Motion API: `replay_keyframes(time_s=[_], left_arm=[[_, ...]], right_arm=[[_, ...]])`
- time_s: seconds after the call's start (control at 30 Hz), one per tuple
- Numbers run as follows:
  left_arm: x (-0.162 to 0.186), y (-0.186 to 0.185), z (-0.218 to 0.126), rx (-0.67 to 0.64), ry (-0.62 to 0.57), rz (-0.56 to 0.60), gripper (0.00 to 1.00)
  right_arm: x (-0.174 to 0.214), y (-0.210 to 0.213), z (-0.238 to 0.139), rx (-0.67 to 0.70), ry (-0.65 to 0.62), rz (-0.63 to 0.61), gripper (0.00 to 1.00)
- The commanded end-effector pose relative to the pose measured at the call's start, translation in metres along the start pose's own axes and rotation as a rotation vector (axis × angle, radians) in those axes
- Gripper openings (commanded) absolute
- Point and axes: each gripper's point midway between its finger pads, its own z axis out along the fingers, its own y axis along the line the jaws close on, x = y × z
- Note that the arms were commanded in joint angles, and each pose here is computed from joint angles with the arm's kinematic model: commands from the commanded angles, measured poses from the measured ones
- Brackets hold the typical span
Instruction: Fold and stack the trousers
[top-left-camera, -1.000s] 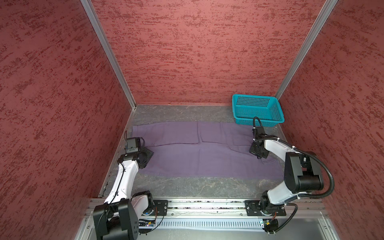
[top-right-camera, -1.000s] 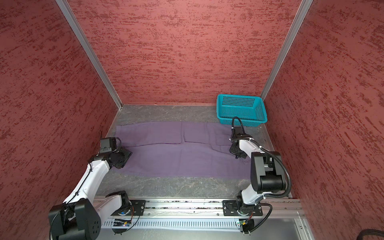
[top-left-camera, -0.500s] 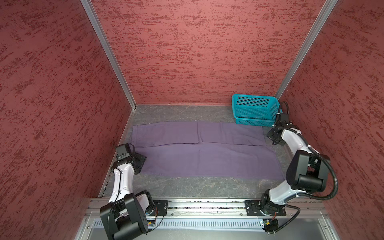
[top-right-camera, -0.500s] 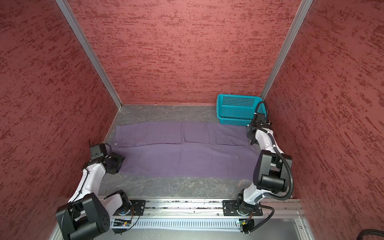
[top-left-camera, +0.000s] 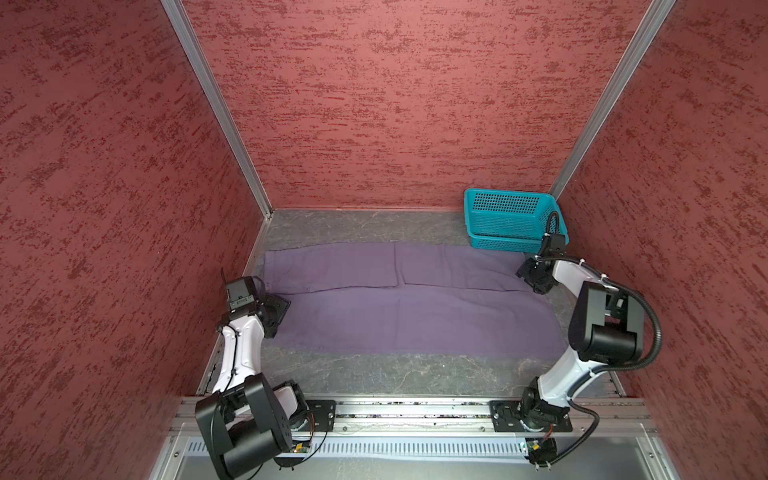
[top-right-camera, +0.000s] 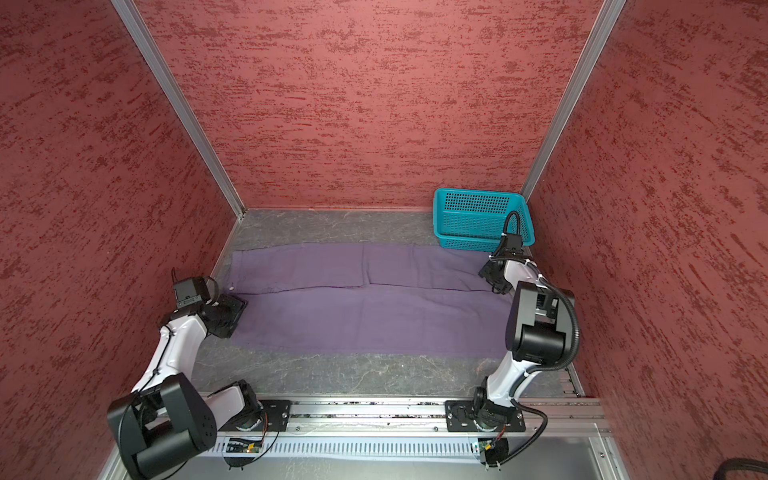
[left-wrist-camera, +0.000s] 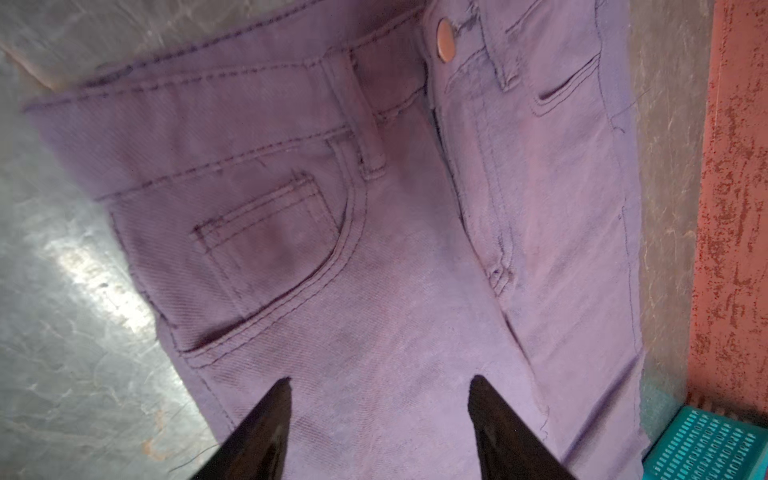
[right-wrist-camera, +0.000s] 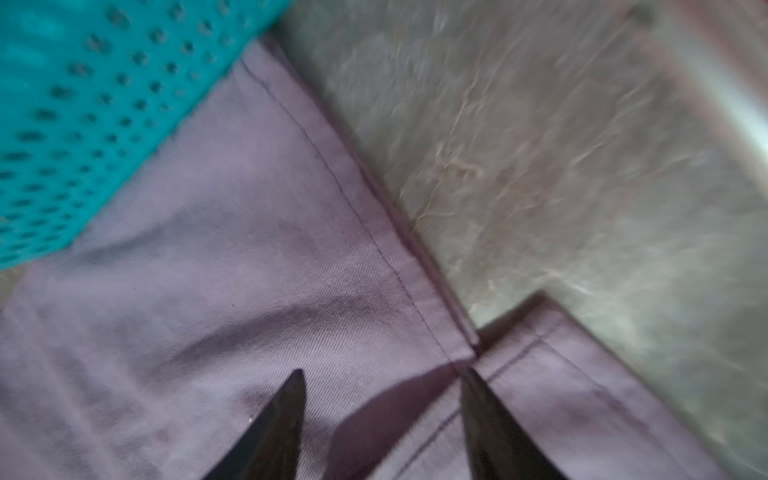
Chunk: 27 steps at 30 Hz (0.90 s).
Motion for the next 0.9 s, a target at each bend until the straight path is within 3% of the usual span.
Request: replay_keyframes(time_s=[0.0, 0.2, 0.3, 0.4, 0.47, 0.53, 0.63, 0.87], left_arm=[[-0.018, -0.019, 0.0, 0.006, -0.047, 0.047, 0.71], [-0.031, -0.051, 0.021, -0.01, -0.048, 0.065, 0.72], [-0.034, -0.06, 0.036, -0.025, -0.038, 0.063, 0.72], [-0.035, -0.062, 0.049, -0.054, -0.032, 0.061, 0.72], [-0.034, -0.061, 0.055, -0.062, -0.032, 0.059, 0.72], [-0.034, -0.056, 0.063, -0.083, -0.028, 0.05, 0.71], [-0.032, -0.052, 0.073, -0.102, -0.014, 0.043, 0.72], [-0.03, -0.042, 0.087, -0.137, 0.008, 0.041, 0.71]], right_arm=[[-0.013, 0.015, 0.009, -0.073, -0.032, -0.008, 0.64], [-0.016, 0.002, 0.026, -0.026, -0.018, 0.003, 0.63], [-0.016, -0.005, 0.035, 0.007, -0.006, 0.004, 0.57], [-0.017, -0.015, 0.043, 0.042, 0.002, 0.021, 0.45], [-0.021, -0.025, 0.044, 0.069, -0.001, 0.045, 0.34], [-0.025, -0.034, 0.046, 0.064, 0.008, 0.084, 0.15], [-0.026, -0.045, 0.048, 0.065, 0.027, 0.123, 0.0], [-0.032, -0.077, 0.044, 0.079, 0.033, 0.213, 0.0]])
